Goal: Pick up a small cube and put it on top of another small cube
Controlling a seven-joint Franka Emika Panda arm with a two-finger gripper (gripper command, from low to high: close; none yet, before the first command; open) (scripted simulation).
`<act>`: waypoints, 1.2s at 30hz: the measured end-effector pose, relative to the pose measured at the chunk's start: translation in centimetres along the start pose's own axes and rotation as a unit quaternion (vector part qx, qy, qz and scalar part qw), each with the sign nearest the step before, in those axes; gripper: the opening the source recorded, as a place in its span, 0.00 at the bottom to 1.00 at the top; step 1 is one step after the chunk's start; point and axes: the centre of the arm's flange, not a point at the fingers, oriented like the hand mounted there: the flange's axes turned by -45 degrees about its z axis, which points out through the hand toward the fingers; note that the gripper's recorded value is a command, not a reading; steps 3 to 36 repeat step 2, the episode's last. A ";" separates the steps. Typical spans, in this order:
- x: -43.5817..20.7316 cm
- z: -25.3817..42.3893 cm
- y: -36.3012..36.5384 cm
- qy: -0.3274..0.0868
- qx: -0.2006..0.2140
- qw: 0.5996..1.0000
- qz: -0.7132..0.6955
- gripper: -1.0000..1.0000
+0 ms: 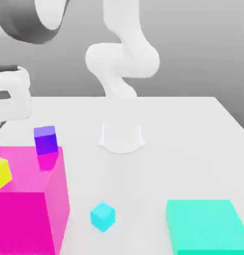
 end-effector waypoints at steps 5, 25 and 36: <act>0.0 0.0 0.0 0.000 0.000 1.000 0.000 1.00; 0.0 0.0 0.0 0.000 0.000 1.000 0.000 1.00; 0.0 0.0 0.0 0.000 0.000 1.000 0.000 1.00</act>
